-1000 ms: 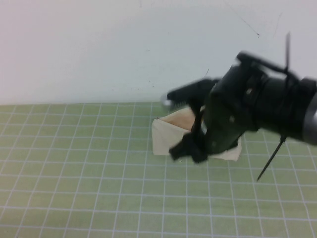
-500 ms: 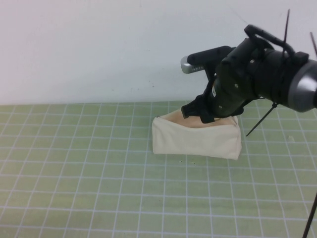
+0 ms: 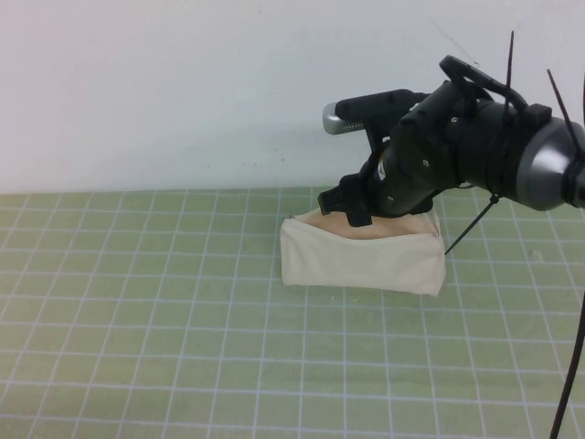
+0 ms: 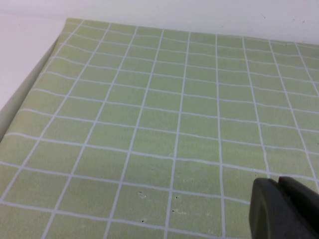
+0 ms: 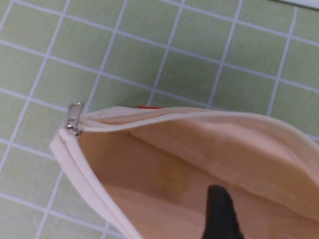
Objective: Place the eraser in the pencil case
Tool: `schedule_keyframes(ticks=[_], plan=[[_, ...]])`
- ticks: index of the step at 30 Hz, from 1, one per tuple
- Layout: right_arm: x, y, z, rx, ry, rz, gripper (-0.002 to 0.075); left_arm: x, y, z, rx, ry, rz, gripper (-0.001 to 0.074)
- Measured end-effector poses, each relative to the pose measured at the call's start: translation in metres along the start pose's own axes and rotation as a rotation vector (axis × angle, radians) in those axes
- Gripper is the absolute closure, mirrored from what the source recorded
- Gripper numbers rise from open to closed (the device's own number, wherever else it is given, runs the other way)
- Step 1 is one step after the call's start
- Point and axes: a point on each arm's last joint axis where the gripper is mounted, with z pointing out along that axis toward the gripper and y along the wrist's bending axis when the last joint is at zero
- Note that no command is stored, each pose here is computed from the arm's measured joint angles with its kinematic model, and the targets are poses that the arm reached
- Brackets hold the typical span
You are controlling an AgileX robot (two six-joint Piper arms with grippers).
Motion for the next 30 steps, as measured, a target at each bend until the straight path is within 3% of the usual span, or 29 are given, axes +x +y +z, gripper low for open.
schedule_keyframes(ticks=[4, 6, 10, 12, 23, 30], plan=[[-0.001, 0.002, -0.007, -0.006, -0.005, 0.000, 0.0342, 0.000, 0.000, 0.000, 0.000, 0.000, 0.000, 0.0738], [-0.003, 0.003, -0.018, -0.011, -0.010, 0.002, 0.0416, 0.000, 0.000, 0.000, 0.000, 0.000, 0.000, 0.0738], [-0.007, 0.004, -0.064, -0.036, -0.060, 0.007, 0.0641, 0.000, 0.000, 0.000, 0.000, 0.000, 0.000, 0.0738], [-0.004, 0.001, -0.094, -0.066, -0.115, 0.007, 0.0687, 0.000, 0.000, 0.000, 0.000, 0.000, 0.000, 0.0738], [0.087, -0.047, -0.209, -0.169, -0.346, -0.062, 0.0726, 0.000, 0.000, 0.000, 0.000, 0.000, 0.000, 0.0736], [0.154, -0.079, -0.248, -0.136, -0.344, -0.123, 0.0727, 0.000, 0.000, 0.000, 0.000, 0.000, 0.000, 0.0737]])
